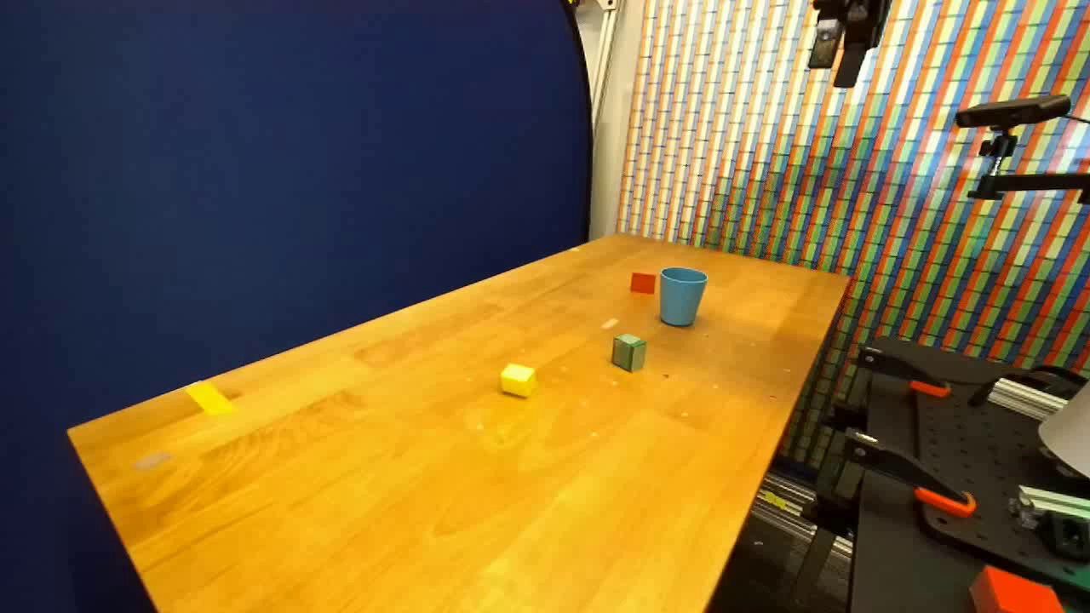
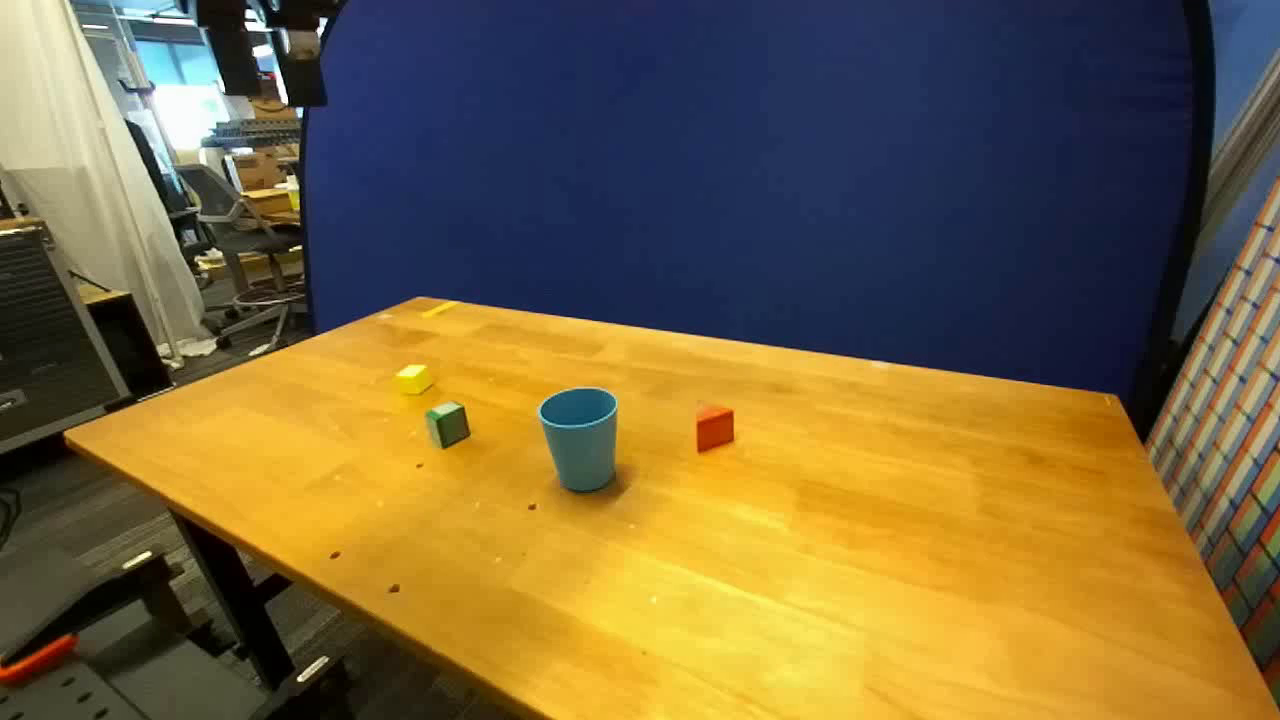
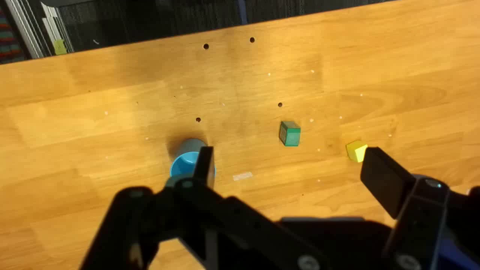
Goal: Place the yellow block in the cup
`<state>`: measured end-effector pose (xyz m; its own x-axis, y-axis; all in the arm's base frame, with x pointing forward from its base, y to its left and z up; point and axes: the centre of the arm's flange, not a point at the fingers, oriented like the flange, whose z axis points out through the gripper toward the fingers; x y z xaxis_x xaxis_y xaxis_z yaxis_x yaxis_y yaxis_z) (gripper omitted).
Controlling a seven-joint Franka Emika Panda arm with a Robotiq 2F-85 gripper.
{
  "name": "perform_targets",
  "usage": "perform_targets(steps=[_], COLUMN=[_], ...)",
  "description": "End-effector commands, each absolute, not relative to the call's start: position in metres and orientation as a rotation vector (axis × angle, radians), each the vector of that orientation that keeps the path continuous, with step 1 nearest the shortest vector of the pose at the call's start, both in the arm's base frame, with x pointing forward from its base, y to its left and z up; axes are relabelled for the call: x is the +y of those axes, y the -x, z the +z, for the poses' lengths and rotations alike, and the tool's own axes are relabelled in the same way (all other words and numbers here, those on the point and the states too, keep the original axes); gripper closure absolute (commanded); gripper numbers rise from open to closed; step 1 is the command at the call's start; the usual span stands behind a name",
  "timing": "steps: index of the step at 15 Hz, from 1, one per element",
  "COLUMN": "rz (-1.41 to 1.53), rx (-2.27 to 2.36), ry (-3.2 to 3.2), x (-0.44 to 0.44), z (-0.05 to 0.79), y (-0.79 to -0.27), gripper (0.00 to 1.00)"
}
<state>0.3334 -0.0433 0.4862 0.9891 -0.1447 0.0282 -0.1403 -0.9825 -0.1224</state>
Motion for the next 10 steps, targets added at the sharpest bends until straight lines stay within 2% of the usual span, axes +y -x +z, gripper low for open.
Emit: perform_targets(steps=[1,6,10], rz=[-0.058,-0.065,0.035], rx=[0.217,0.216,0.111], ry=[3.013,3.013,3.073], x=[-0.043,-0.043,0.007], z=[0.487,0.489,0.422], y=[-0.334,-0.334,-0.385], gripper=[0.00,0.00,0.00])
